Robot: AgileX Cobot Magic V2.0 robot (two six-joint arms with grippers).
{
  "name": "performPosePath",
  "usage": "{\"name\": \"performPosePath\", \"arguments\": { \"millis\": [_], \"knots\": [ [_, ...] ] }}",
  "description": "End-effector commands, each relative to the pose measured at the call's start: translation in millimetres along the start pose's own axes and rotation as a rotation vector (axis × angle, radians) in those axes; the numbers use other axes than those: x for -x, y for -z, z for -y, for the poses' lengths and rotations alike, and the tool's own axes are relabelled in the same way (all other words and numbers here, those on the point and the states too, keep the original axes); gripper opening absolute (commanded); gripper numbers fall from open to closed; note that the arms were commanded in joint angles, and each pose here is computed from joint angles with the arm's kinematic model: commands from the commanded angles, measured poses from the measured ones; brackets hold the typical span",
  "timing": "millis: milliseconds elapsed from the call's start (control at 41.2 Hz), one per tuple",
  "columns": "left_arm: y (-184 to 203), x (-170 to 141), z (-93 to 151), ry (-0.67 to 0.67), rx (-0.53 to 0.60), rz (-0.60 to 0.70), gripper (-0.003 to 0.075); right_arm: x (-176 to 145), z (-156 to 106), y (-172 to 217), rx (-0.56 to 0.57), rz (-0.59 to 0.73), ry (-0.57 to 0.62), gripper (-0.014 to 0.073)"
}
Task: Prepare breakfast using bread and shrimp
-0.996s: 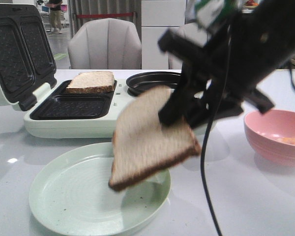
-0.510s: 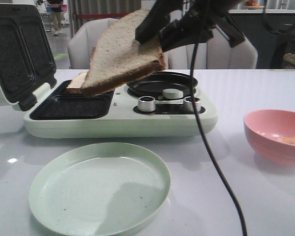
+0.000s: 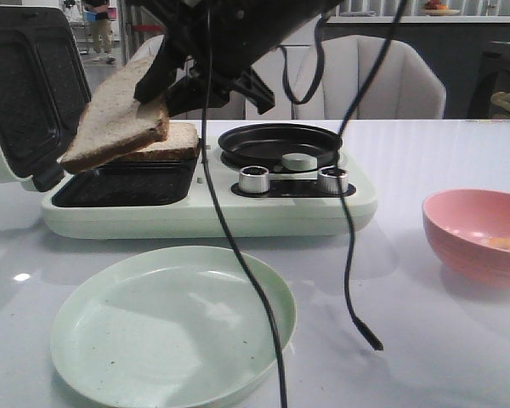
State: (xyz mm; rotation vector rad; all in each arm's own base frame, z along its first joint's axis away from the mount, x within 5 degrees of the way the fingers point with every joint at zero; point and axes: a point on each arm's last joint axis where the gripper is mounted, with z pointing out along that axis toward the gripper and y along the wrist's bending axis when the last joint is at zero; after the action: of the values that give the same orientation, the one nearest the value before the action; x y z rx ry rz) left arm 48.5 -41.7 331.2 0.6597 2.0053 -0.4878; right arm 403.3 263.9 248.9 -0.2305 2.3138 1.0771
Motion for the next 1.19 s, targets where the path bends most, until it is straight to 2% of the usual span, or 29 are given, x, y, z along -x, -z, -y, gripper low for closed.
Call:
{"name": "performPosePath", "arguments": {
  "millis": [0, 73, 170, 243, 461, 583, 753, 899, 996, 1166],
  "knots": [
    [4.1, 14.1, 1.5, 0.005, -0.012, 0.103, 0.0422, 22.5, -21.2, 8.6, 0.064, 0.086, 0.013, 0.0104],
    [4.1, 14.1, 1.5, 0.005, -0.012, 0.103, 0.0422, 21.7, -15.8, 0.2, 0.059, 0.077, 0.008, 0.0217],
    [4.1, 14.1, 1.5, 0.005, -0.012, 0.103, 0.0422, 21.5, -8.9, -3.4, 0.038, 0.079, 0.013, 0.0451],
    [4.1, 14.1, 1.5, 0.005, -0.012, 0.103, 0.0422, 23.4, -5.8, -0.8, 0.023, 0.08, 0.032, 0.0545],
    [4.1, 13.8, 1.4, 0.005, -0.012, 0.099, 0.0422, 34.8, -5.6, 28.3, -0.005, 0.052, 0.126, 0.0547],
    [4.1, 13.8, 1.4, 0.005, -0.012, 0.099, 0.0422, 40.7, -23.1, 58.3, -0.047, 0.044, 0.231, 0.0547],
    [4.1, 13.8, 1.3, 0.003, -0.01, 0.1, 0.0422, 41.3, -57.3, 108.1, -0.167, 0.039, 0.398, 0.0547],
    [4.1, 13.8, 1.3, 0.003, -0.01, 0.1, 0.0422, 20.3, -91.4, 144.2, -0.273, 0.025, 0.565, 0.0547],
    [4.1, 13.8, 1.3, 0.003, -0.01, 0.1, 0.0422, -0.3, -105.3, 163.7, -0.32, 0.012, 0.63, 0.0547],
    [4.2, 14.2, 1.3, 0.003, -0.01, 0.104, 0.0422, -36.1, -108.0, 197.9, -0.355, 0.004, 0.619, 0.0547]
  ]
}}
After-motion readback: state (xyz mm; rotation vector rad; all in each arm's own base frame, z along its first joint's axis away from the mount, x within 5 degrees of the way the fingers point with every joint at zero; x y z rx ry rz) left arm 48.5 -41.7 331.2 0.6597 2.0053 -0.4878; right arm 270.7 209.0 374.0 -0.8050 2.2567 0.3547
